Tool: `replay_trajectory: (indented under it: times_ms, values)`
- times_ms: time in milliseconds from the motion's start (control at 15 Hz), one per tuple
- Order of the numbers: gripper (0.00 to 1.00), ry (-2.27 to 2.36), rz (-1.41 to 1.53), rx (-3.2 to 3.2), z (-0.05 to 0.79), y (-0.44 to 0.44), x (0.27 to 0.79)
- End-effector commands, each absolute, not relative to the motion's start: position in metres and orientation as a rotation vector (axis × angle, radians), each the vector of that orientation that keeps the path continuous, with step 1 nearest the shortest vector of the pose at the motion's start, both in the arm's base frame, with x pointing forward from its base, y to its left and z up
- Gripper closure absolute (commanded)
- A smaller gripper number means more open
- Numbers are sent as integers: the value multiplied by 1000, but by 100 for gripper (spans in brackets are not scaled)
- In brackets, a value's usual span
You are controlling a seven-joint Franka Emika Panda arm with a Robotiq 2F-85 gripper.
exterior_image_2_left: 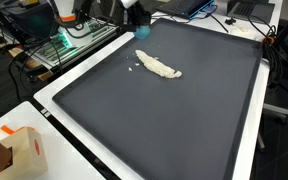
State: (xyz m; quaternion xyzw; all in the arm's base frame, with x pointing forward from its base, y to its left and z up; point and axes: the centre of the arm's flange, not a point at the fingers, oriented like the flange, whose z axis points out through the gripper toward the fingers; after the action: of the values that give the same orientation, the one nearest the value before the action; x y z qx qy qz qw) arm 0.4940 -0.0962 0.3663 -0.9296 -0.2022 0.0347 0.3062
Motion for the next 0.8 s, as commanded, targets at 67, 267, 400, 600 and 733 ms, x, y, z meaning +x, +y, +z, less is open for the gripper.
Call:
replay_trajectory:
  times_ms: [67, 267, 400, 600, 733]
  values:
    - [75, -494, 152, -2294, 329, -113, 491]
    - [75, -456, 132, -2250, 308, -123, 487]
    - [75, -417, 92, -2231, 294, -129, 486]
    - [75, -382, 27, -2185, 277, -136, 481]
    - [75, -352, -2, -2168, 268, -140, 479]
